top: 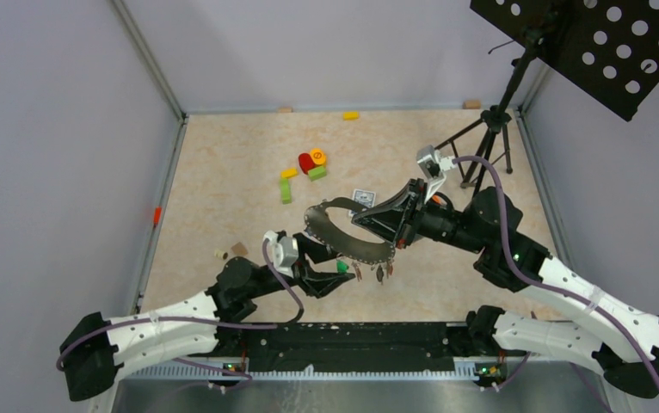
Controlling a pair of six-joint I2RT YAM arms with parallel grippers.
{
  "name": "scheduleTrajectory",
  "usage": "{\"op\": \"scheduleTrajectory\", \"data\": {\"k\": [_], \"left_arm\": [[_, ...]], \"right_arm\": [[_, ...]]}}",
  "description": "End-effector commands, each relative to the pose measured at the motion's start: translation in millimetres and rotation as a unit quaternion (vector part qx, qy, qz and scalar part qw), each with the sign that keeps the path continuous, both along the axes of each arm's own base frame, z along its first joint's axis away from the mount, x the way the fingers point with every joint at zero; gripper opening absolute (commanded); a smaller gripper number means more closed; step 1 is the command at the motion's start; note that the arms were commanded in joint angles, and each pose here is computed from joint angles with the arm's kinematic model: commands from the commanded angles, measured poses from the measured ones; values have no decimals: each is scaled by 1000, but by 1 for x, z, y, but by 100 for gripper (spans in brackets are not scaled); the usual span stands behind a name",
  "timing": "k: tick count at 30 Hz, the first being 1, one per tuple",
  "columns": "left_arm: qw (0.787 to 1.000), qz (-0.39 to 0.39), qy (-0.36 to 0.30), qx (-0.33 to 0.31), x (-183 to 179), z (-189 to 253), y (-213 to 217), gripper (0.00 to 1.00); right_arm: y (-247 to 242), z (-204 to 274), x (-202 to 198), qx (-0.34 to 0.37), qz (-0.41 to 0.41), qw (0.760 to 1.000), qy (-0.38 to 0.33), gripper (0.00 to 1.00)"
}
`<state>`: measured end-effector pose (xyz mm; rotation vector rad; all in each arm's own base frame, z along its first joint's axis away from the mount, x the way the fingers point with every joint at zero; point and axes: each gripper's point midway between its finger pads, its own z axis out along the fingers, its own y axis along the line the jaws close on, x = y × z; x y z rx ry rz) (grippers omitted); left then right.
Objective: Remove the keys from the keyring
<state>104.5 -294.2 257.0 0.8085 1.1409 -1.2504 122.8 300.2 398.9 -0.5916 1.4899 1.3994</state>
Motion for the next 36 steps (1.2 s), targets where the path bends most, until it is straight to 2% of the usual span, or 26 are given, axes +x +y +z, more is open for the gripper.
{"op": "scheduleTrajectory", "data": {"k": [1, 11, 14, 18, 29, 36], "left_arm": [[998, -21, -30, -49, -8, 38, 0, 59], [996, -50, -51, -61, -20, 51, 0, 53], [995, -58, -53, -57, -22, 50, -2, 44], [995, -67, -49, -50, -24, 47, -4, 28], [997, -53, -34, -33, -18, 41, -5, 1], [999, -2, -32, 4, -7, 35, 9, 0]], "right_arm": [[-4, 38, -12, 55, 18, 998, -29, 0], [-5, 33, -12, 52, 19, 998, -28, 0], [-5, 34, -12, 53, 20, 998, -28, 0], [-5, 32, -13, 51, 20, 998, -28, 0], [-10, 31, -13, 52, 11, 998, -32, 0], [-19, 19, -8, 50, -14, 998, -33, 0]]}}
